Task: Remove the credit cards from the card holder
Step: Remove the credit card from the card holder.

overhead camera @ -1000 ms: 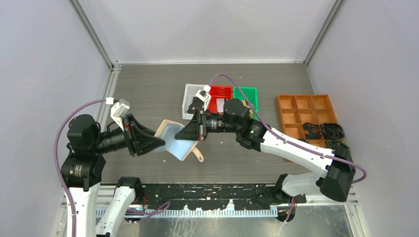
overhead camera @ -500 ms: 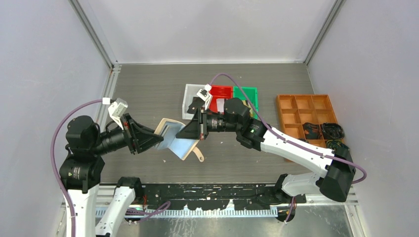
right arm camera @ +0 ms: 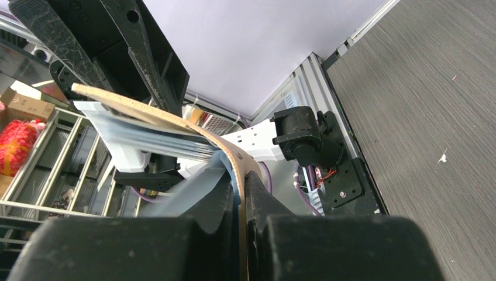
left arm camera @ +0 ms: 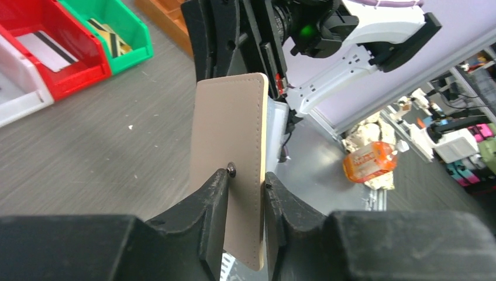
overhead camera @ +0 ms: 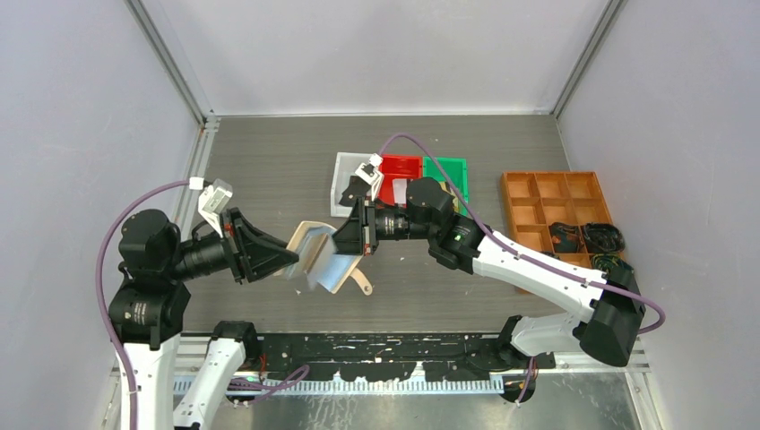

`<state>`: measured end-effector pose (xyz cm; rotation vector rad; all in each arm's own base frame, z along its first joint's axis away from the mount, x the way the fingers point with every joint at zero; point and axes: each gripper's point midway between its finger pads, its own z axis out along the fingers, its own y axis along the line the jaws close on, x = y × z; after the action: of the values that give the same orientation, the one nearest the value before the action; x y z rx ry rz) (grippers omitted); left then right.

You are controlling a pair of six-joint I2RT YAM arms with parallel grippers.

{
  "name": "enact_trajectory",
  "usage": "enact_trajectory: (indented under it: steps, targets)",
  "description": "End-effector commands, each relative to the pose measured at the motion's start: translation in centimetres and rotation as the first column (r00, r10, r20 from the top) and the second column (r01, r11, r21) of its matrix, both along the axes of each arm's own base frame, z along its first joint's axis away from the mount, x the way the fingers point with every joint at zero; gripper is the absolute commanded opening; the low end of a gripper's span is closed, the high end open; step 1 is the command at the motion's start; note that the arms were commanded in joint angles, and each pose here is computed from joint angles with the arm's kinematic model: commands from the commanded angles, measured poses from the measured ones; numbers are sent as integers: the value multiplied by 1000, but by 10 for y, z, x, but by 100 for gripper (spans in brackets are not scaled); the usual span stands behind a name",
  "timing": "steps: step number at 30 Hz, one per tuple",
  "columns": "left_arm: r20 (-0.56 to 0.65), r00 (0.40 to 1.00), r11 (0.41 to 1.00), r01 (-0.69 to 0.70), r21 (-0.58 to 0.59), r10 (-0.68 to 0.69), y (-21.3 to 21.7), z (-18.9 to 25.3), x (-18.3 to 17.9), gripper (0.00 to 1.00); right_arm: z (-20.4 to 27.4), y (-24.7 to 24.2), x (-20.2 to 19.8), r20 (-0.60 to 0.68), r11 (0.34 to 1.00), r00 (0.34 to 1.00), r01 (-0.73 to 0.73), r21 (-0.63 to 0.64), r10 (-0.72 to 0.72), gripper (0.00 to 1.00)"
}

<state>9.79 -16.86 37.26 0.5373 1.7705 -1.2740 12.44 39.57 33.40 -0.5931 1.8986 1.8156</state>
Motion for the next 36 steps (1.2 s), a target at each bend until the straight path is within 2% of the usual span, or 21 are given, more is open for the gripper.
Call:
enact_trajectory:
  steps: [1,4,8,12,15,17,22,27,36]
  targets:
    - [5,997,996,82,-37,-82,-6,9,-6,31,52,-7,-11,91,990,995,-42,133,30,1]
    - [32,999,999,43,-32,-41,-4,9,-1,32,53,-8,-13,94,989,995,-55,136,42,1]
    - [102,987,992,-125,16,122,9,2,21,34,55,-9,-15,95,988,994,-60,140,47,1]
    - [156,936,940,-330,88,314,32,-13,49,36,58,-10,-16,95,987,994,-65,144,52,1]
    - [180,910,912,-395,109,373,42,-16,57,35,58,-10,-16,91,988,995,-64,138,52,1]
    - [183,915,918,-381,105,359,40,-16,55,35,58,-10,-15,90,988,995,-62,140,50,1]
    - [137,971,978,-204,42,197,17,-8,28,36,60,-9,-16,89,986,995,-65,152,52,1]
    - [69,995,998,-69,-14,70,4,-2,7,36,61,-10,-17,94,985,994,-75,156,61,1]
    - [23,1000,999,-10,-36,11,-1,-3,2,36,62,-12,-21,105,982,992,-86,166,69,1]
